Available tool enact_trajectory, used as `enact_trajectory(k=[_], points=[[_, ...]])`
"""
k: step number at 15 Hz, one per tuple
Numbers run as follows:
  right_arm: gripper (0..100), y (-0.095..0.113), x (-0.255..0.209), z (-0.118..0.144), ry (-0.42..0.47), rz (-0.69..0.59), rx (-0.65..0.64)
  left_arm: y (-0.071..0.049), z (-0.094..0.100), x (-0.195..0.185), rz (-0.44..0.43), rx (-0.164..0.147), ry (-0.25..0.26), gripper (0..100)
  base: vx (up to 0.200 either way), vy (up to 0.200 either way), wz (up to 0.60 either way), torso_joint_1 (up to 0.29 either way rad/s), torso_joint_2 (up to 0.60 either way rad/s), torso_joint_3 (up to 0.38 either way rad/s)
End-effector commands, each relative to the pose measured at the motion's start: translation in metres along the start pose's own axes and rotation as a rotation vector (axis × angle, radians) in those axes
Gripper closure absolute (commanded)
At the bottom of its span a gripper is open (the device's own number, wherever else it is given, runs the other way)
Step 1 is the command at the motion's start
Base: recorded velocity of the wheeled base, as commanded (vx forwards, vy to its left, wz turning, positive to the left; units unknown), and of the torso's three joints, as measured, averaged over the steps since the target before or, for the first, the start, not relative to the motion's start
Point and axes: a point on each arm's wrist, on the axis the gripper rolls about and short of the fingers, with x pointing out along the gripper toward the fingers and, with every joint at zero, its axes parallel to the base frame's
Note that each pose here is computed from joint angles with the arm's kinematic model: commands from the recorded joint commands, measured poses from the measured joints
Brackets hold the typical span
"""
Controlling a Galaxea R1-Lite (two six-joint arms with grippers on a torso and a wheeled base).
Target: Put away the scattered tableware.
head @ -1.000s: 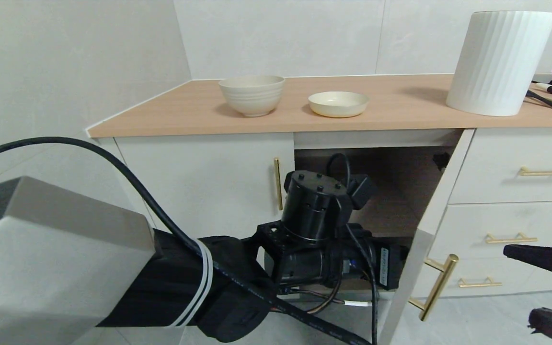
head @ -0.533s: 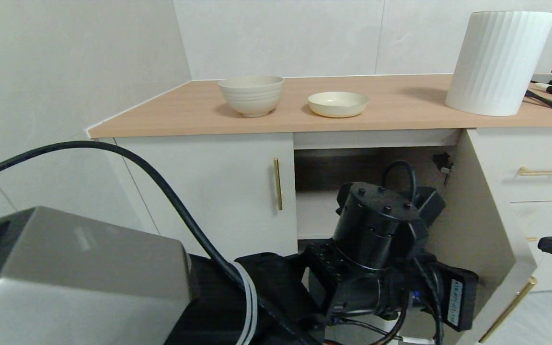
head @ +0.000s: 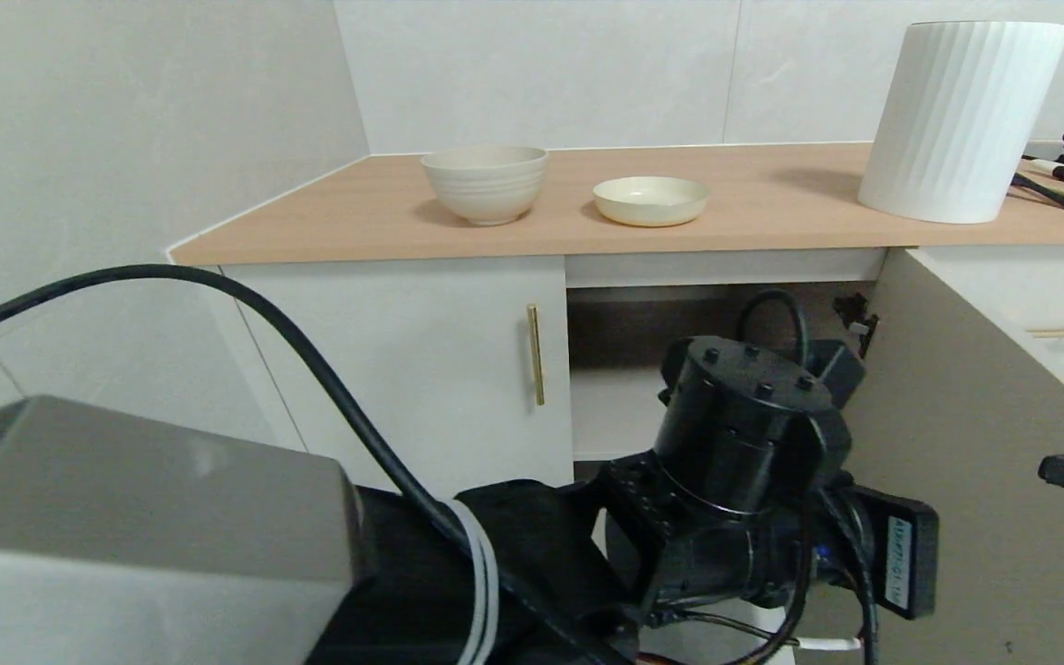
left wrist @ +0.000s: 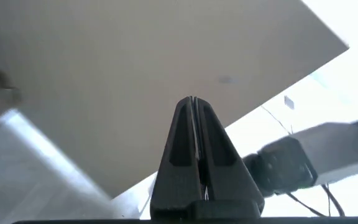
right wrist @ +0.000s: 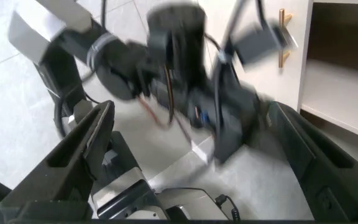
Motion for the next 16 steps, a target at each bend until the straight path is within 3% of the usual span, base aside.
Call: enact_trajectory(k=[1, 4, 6, 7, 8, 10, 12, 14, 16], points=[[0, -0.003, 0.005, -0.001, 0.017, -0.014, 0.008, 0.017, 0.024, -0.047, 0.073, -0.026, -0.067, 100, 0.0, 0.0, 0.0, 0.0, 0.0, 0.0], [0, -0.018, 0.03, 0.001, 0.077, -0.09, 0.058, 0.057, 0.039, -0.12, 0.235, -0.074, -0.143, 100, 0.0, 0.0, 0.0, 0.0, 0.0, 0.0], [0, -0.039, 0.065, 0.004, 0.142, -0.147, 0.094, 0.072, 0.04, -0.167, 0.327, -0.083, -0.192, 100, 0.0, 0.0, 0.0, 0.0, 0.0, 0.0], [0, -0.043, 0.073, 0.005, 0.15, -0.156, 0.098, 0.074, 0.04, -0.175, 0.342, -0.086, -0.201, 100, 0.0, 0.0, 0.0, 0.0, 0.0, 0.0], [0, -0.058, 0.099, 0.007, 0.16, -0.186, 0.11, 0.077, 0.039, -0.195, 0.383, -0.084, -0.226, 0, 0.0, 0.0, 0.0, 0.0, 0.0, 0.0], [0, -0.077, 0.132, -0.003, 0.141, -0.207, 0.097, 0.084, 0.035, -0.219, 0.452, -0.039, -0.241, 0, 0.0, 0.0, 0.0, 0.0, 0.0, 0.0], [0, -0.088, 0.15, -0.006, 0.095, -0.227, 0.061, 0.081, 0.034, -0.239, 0.486, -0.003, -0.263, 0, 0.0, 0.0, 0.0, 0.0, 0.0, 0.0], [0, -0.094, 0.161, -0.014, 0.108, -0.221, 0.033, 0.077, 0.039, -0.255, 0.512, 0.002, -0.297, 0, 0.0, 0.0, 0.0, 0.0, 0.0, 0.0], [0, -0.09, 0.164, -0.024, 0.138, -0.208, 0.039, 0.088, 0.039, -0.264, 0.572, -0.029, -0.283, 0, 0.0, 0.0, 0.0, 0.0, 0.0, 0.0]])
